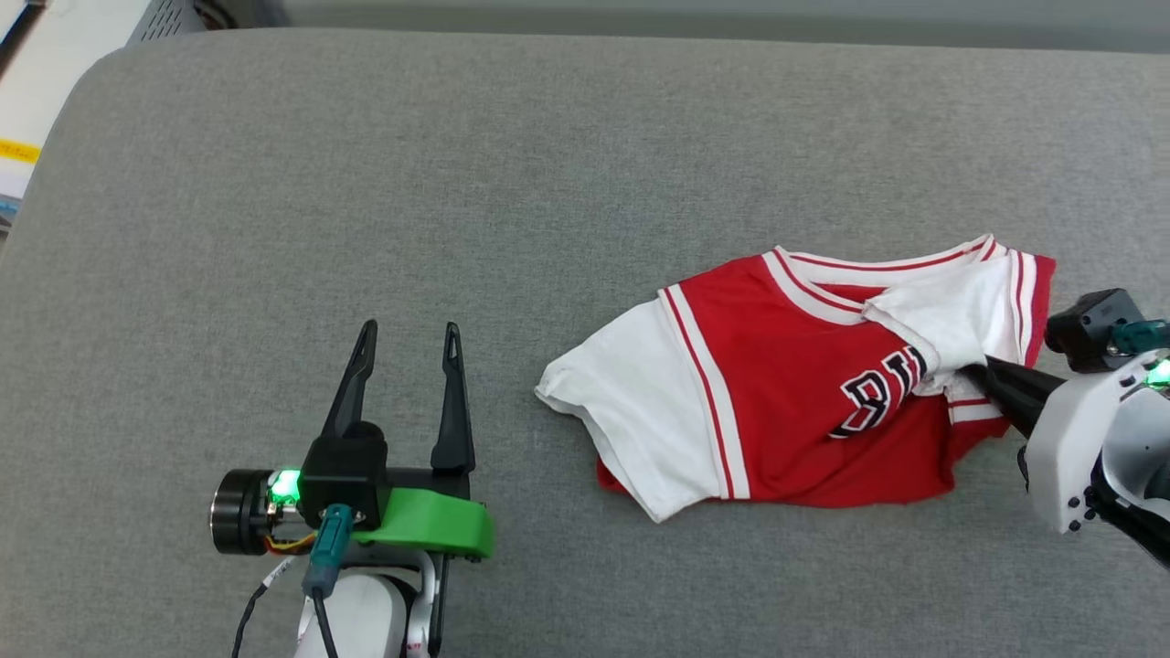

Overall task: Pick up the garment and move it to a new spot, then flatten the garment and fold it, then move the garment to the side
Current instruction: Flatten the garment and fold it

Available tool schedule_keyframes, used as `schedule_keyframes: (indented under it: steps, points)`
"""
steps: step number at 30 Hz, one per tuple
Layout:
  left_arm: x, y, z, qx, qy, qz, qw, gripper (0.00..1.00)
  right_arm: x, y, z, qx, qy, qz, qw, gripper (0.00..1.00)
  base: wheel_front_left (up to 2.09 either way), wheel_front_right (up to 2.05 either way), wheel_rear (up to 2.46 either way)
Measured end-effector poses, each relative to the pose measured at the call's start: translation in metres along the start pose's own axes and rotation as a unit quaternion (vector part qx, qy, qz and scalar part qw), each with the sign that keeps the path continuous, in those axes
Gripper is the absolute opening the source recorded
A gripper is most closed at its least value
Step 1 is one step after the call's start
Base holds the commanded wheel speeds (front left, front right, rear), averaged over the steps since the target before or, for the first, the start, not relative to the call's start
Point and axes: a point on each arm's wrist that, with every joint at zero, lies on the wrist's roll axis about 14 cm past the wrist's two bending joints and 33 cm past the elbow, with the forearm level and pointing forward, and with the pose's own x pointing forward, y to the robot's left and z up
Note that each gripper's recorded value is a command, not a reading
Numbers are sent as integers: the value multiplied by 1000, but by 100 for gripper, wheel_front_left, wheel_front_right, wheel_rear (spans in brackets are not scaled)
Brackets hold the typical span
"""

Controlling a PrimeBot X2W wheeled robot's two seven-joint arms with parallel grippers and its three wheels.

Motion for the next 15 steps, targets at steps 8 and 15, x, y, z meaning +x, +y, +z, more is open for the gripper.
schedule_keyframes:
  steps: [8,15]
  points:
    - [-1,-13,4,-7,-6,-18,1000,100,-37,-11,32,118,-137,-42,983,0,0,0,0]
    - [1,-17,4,-9,-7,-24,1000,100,-64,-41,32,259,-230,-97,933,0,0,0,0]
